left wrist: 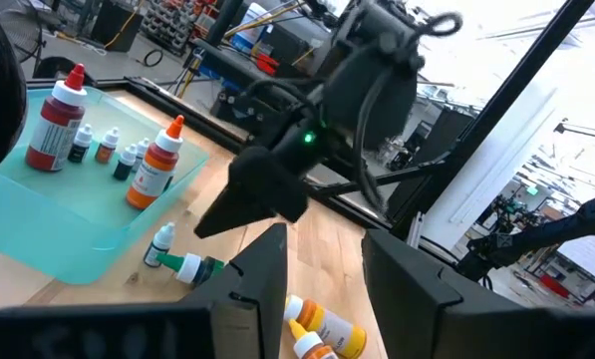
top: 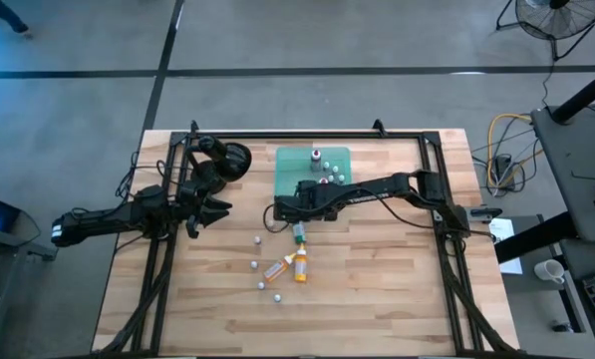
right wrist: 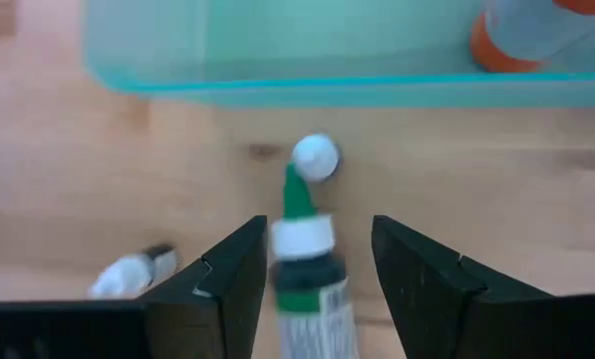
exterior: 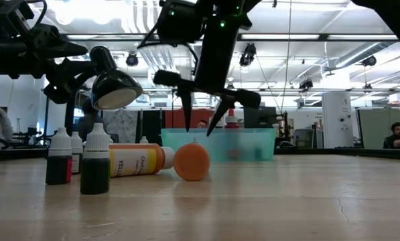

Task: Pick & Place food coloring
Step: Put the small blue food coloring bottle into the bin

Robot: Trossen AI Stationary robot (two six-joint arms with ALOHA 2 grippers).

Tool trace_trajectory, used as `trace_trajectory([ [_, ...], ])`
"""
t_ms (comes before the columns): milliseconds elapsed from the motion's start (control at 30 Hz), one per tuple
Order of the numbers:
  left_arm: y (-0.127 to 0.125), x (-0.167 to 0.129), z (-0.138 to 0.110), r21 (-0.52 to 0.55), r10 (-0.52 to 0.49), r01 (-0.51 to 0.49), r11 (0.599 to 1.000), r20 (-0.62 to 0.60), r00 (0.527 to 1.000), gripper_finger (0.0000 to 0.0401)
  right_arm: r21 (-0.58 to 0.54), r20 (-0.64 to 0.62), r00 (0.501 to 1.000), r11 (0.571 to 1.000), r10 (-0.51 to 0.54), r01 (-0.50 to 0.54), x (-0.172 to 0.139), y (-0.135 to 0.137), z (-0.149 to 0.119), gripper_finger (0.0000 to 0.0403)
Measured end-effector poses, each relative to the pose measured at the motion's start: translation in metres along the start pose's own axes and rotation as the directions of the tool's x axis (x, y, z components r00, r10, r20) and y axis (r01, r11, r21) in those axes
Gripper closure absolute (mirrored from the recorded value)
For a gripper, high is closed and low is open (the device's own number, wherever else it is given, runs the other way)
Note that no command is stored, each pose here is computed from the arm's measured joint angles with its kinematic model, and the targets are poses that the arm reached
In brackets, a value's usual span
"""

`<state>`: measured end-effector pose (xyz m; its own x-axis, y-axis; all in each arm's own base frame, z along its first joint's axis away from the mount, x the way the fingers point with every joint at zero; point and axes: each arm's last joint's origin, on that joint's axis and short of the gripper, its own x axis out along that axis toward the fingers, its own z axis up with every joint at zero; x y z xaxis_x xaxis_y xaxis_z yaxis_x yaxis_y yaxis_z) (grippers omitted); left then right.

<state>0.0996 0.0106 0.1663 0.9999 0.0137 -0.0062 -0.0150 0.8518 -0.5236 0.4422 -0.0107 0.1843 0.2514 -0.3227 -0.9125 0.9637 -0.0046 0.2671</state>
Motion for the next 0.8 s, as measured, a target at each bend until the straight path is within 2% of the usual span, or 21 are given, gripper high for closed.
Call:
trace_trajectory([
  [300,0.000,0.000,0.000,0.000,0.000,0.000,1.000,0.000,1.000,0.0295,0.017,0.009,1.000,1.000,-0.014,0.014,0.024,0.001,-0.001,0.0230],
  [633,0.000,0.000,0.000,0.000,0.000,0.000,1.000,0.000,1.000,0.0295,0.041,0.022,1.000,0.999,-0.016,0.015,0.028,0.001,0.005,0.0230],
  [800,0.000,0.000,0.000,0.000,0.000,0.000,1.000,0.000,1.000,0.0295,0.013,0.029,0.999,1.000,-0.020,0.019,0.031,0.001,0.013,0.0230],
])
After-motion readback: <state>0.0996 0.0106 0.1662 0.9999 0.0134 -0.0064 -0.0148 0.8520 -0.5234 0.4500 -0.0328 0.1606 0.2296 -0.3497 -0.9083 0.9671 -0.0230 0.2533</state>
